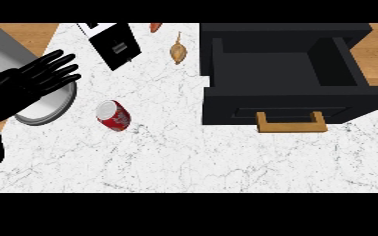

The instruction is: Pick up the can, place it into the drawer and close the drawer

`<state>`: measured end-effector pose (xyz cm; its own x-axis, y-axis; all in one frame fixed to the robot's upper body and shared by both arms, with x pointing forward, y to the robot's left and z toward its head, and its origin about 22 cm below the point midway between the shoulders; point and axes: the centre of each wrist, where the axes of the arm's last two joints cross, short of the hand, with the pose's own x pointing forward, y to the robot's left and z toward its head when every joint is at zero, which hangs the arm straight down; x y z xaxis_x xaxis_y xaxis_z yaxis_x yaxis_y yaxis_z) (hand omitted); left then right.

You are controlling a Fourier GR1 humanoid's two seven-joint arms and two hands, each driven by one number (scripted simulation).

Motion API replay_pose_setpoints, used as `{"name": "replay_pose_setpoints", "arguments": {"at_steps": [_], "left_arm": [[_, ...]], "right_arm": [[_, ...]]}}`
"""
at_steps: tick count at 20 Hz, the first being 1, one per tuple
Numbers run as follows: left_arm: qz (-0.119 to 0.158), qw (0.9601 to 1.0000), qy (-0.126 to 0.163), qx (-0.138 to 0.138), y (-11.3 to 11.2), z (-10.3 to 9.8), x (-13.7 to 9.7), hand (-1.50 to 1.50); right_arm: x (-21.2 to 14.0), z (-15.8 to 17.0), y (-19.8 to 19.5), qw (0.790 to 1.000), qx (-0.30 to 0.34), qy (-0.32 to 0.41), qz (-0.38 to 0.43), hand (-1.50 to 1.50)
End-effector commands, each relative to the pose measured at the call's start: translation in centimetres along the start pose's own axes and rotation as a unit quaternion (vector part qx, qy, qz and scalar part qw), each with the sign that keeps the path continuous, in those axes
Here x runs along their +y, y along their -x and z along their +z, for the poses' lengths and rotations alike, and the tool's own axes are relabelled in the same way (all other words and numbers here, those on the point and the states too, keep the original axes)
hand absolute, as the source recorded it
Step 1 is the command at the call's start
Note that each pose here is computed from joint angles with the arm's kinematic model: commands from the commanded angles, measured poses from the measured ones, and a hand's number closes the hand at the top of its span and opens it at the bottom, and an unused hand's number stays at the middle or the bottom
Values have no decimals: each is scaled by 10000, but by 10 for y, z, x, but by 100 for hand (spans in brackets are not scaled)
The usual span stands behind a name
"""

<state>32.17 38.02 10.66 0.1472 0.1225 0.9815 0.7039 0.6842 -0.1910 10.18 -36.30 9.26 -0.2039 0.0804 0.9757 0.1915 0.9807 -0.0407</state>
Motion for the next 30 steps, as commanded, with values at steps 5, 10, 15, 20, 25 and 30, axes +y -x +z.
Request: {"name": "replay_pose_setpoints", "arguments": {"at_steps": [5,10,15,20,25,30], "left_arm": [[-62,9997,-140,208,36,-30,2,-150],[-209,9993,-189,230,64,-22,3,-150],[-233,9984,-386,333,79,-33,7,-150],[-331,9965,-700,325,105,-14,13,-150],[-338,9948,-919,290,134,-21,11,-150],[-412,9933,-1007,393,135,-25,29,-150]], "right_arm": [[-3,4,7,10000,19,-71,-49,-150],[-19,15,-11,9999,-90,-55,0,-150],[-4,21,6,10000,-41,-19,-48,-150],[-14,5,-24,10000,-39,-69,61,-150],[-46,13,-13,10000,-2,-87,3,-150],[-23,-6,-23,9998,-136,-97,72,-150]]}}
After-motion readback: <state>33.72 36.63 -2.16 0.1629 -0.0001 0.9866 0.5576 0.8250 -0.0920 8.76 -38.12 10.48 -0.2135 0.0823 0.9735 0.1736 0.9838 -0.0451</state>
